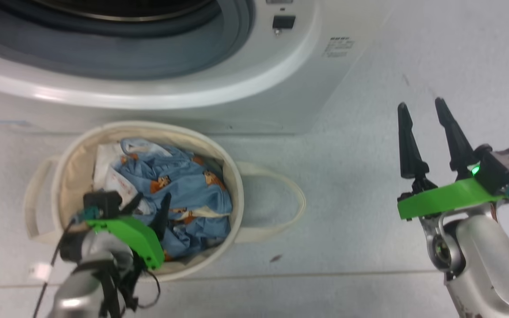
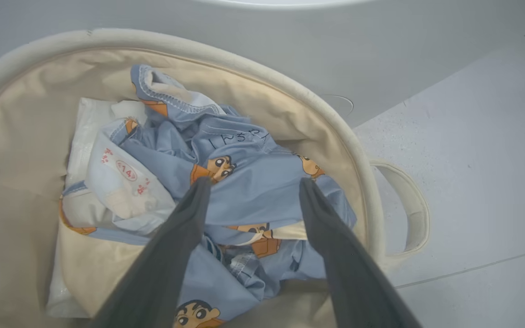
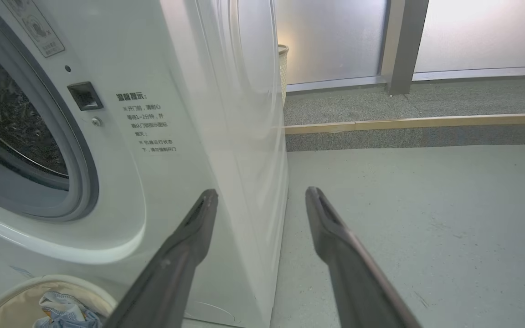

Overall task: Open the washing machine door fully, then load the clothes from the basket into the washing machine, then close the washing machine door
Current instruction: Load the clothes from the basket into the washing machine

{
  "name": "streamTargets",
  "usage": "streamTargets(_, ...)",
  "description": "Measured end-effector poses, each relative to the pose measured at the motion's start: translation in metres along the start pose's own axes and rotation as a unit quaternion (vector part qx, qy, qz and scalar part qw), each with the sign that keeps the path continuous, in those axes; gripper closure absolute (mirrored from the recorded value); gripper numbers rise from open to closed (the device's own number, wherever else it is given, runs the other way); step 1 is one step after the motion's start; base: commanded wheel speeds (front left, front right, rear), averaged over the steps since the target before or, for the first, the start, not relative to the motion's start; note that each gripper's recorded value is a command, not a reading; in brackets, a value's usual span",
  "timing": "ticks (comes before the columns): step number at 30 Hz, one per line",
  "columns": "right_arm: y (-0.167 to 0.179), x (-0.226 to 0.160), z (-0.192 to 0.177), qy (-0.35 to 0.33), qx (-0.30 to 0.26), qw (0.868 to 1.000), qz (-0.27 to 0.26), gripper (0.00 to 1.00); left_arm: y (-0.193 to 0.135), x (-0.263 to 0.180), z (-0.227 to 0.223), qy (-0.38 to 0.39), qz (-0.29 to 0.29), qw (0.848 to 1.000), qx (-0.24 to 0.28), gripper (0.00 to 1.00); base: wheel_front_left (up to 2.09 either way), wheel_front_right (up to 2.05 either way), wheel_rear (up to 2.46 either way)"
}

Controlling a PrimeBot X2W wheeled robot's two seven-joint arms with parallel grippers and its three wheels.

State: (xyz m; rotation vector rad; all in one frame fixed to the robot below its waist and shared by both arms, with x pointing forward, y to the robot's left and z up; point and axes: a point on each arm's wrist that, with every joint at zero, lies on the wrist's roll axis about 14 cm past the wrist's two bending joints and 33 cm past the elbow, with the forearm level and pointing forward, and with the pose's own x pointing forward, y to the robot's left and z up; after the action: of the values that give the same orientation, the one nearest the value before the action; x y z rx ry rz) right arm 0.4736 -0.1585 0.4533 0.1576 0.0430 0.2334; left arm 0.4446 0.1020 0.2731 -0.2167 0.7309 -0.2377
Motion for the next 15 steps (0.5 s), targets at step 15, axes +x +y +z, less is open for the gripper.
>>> streamTargets(15, -0.029, 0.026, -0.047, 0.045, -0.022, 0.999, -0.008, 0.00, 0.007, 0.057, -0.023, 0.056, -0.028, 0.993, 0.101, 0.00, 0.00, 0.00, 0.00)
